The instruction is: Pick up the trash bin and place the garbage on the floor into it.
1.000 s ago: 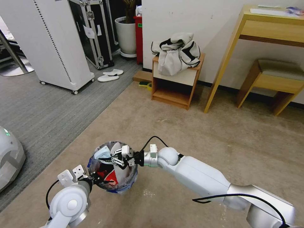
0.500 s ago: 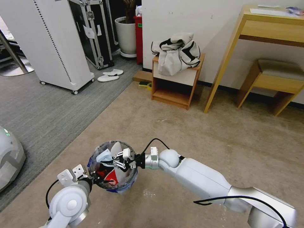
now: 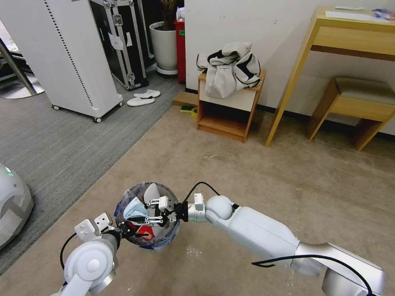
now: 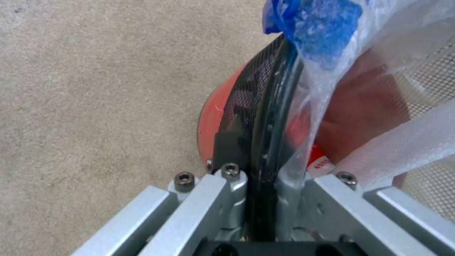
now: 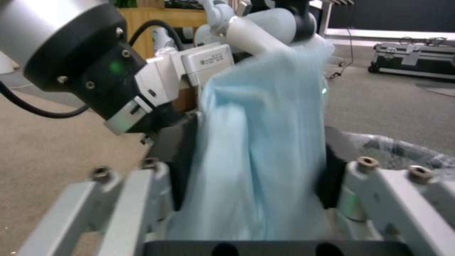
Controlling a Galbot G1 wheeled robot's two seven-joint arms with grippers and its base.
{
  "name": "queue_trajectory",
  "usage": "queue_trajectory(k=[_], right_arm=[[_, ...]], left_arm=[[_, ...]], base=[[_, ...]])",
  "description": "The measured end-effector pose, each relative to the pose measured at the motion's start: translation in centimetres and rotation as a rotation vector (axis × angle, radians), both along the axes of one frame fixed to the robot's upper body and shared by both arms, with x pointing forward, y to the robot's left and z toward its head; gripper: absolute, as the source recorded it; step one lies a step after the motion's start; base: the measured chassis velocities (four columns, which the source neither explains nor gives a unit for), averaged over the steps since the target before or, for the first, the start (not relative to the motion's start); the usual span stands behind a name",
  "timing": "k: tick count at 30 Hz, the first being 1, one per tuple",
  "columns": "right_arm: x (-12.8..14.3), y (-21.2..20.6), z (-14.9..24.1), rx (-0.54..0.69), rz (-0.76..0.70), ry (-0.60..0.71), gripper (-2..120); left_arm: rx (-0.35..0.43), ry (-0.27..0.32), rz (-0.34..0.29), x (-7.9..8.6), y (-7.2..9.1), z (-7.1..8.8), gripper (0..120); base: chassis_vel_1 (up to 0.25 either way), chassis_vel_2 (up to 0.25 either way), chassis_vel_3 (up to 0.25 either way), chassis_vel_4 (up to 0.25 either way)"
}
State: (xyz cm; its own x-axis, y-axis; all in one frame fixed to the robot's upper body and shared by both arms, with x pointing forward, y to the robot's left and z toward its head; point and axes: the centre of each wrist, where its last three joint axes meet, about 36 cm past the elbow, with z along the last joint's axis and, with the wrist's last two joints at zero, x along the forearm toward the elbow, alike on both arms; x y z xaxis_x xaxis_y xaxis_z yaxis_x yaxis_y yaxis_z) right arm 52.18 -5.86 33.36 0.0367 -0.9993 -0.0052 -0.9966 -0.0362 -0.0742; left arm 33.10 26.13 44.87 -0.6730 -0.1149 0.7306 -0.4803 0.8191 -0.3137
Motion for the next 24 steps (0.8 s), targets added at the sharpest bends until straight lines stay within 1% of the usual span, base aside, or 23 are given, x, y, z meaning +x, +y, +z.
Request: queue_trajectory(k=[1,2,3,4,6,7,8,9,10,11,12,17,24], right_arm=[[0.0,0.0,0.0,0.0,0.0,0.0,57],[0.02,0.0,-0.04,-0.001,-0.003,0.001,60],[0.05,-0.06,-0.11,-0.003,-0.008,0.001,67],[0.05,-0.06,-0.11,-0.003,-0.008,0.001,67],[0.12,-0.16,-0.23,-0.007,-0.014,0.0,79],[0.12,-0.16,-0.23,-0.007,-0.014,0.0,79],[0.13,-0.17,-0.22,-0.006,-0.015,-0.001,82],[0.13,-0.18,-0.22,-0.006,-0.018,-0.002,89],[0.13,-0.18,-0.22,-0.006,-0.018,-0.002,89],[0.14,-0.19,-0.22,-0.005,-0.021,-0.003,95],[0.16,-0.2,-0.23,-0.006,-0.022,-0.003,98],[0.21,-0.22,-0.2,-0.004,-0.033,-0.007,100],[0.24,-0.26,-0.31,-0.007,-0.045,-0.01,100]], left_arm=[[0.0,0.0,0.0,0.0,0.0,0.0,1],[0.0,0.0,0.0,0.0,0.0,0.01,1],[0.0,0.0,0.0,-0.01,0.01,0.01,1],[0.0,0.0,0.0,-0.01,0.01,0.01,1],[0.001,0.001,-0.001,-0.06,0.0,0.03,1],[0.001,0.001,-0.001,-0.06,0.0,0.03,1],[0.001,0.001,-0.002,-0.09,-0.01,0.05,1],[0.001,0.0,-0.002,-0.1,-0.02,0.09,1],[0.001,0.0,-0.002,-0.1,-0.02,0.09,1],[0.001,-0.002,-0.003,-0.14,-0.02,0.18,1],[0.002,-0.003,-0.004,-0.16,-0.02,0.22,1],[0.003,-0.006,-0.004,-0.31,0.05,0.43,1],[0.0,-0.011,-0.008,-0.51,-0.09,0.69,1]], base=[[0.0,0.0,0.0,0.0],[0.0,0.0,0.0,0.0],[0.0,0.0,0.0,0.0],[0.0,0.0,0.0,0.0],[0.0,0.0,0.0,0.0],[0.0,0.0,0.0,0.0],[0.0,0.0,0.0,0.0],[0.0,0.0,0.0,0.0],[0.0,0.0,0.0,0.0],[0.0,0.0,0.0,0.0],[0.0,0.0,0.0,0.0],[0.0,0.0,0.0,0.0],[0.0,0.0,0.0,0.0]])
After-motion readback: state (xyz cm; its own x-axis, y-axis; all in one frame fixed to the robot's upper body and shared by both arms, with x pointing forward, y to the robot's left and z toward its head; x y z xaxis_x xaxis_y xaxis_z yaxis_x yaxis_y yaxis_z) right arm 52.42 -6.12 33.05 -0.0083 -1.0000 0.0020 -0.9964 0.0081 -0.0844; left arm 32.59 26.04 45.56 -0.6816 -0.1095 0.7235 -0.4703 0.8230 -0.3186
